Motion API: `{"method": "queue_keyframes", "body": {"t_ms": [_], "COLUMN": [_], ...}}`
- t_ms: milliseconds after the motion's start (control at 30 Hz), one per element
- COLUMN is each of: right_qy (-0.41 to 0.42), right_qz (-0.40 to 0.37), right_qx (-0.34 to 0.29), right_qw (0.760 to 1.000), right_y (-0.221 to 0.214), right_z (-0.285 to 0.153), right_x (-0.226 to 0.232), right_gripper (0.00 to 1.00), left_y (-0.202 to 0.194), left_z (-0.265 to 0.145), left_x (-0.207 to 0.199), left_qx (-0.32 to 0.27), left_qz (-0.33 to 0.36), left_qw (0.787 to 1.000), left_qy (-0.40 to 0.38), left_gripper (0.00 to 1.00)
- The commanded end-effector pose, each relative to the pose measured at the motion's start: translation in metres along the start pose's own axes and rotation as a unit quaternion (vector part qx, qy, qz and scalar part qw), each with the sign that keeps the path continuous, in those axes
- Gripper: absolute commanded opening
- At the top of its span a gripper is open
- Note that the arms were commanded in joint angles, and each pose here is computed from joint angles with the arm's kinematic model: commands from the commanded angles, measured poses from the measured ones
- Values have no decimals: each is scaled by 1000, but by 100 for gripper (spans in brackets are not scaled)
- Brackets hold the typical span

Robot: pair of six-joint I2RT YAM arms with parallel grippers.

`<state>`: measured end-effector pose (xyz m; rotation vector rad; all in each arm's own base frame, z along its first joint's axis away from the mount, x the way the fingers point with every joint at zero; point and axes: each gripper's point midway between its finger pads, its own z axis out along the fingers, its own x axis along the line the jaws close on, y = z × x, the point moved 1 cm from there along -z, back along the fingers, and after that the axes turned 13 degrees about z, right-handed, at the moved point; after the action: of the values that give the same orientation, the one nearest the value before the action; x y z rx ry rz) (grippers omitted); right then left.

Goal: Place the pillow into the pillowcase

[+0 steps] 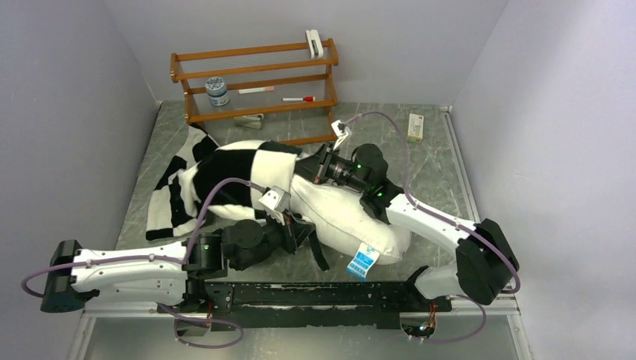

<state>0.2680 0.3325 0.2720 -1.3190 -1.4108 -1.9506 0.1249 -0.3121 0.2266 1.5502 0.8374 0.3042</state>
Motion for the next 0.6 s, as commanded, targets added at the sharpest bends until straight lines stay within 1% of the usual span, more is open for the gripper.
{"method": "queue_keyframes", "body": {"t_ms": [0, 67, 133, 167, 200, 267, 300, 400, 467, 500, 533, 567], "right_qy": [62, 46, 20, 1, -27, -82, -124, -195, -245, -256, -263, -271], "right_qz": [18, 31, 48, 46, 37, 3, -10, -51, -65, -72, -74, -78], "right_qx": [12, 17, 18, 11, 2, 3, 10, 20, 14, 5, -7, -26], "right_qw": [998, 998, 998, 999, 999, 997, 992, 979, 967, 964, 962, 959], "right_y": [-5, -12, -16, -14, -9, -2, -2, 10, 30, 45, 59, 78], "right_z": [10, 12, 12, 14, 16, 27, 35, 47, 44, 41, 36, 29], "right_x": [97, 110, 101, 92, 77, 47, 22, -21, -44, -48, -51, -52], "right_gripper": [0, 6, 12, 17, 23, 29, 31, 42, 54, 59, 64, 67], "left_y": [93, 113, 128, 133, 136, 142, 145, 156, 163, 166, 167, 167], "left_z": [-32, -41, -46, -47, -47, -45, -43, -40, -36, -32, -26, -19], "left_x": [-60, -72, -75, -73, -65, -48, -37, -7, 9, 18, 26, 34], "left_qx": [-83, -88, -95, -99, -97, -102, -105, -110, -114, -115, -113, -109], "left_qz": [-27, -20, -20, -21, -18, -10, -5, 21, 40, 48, 55, 57], "left_qw": [991, 988, 987, 988, 990, 994, 994, 990, 983, 980, 978, 978], "left_qy": [-104, -124, -128, -118, -97, -44, -9, 91, 136, 152, 164, 170], "left_gripper": [5, 5, 5, 5, 5, 5, 5, 5, 5, 5, 5, 5]}}
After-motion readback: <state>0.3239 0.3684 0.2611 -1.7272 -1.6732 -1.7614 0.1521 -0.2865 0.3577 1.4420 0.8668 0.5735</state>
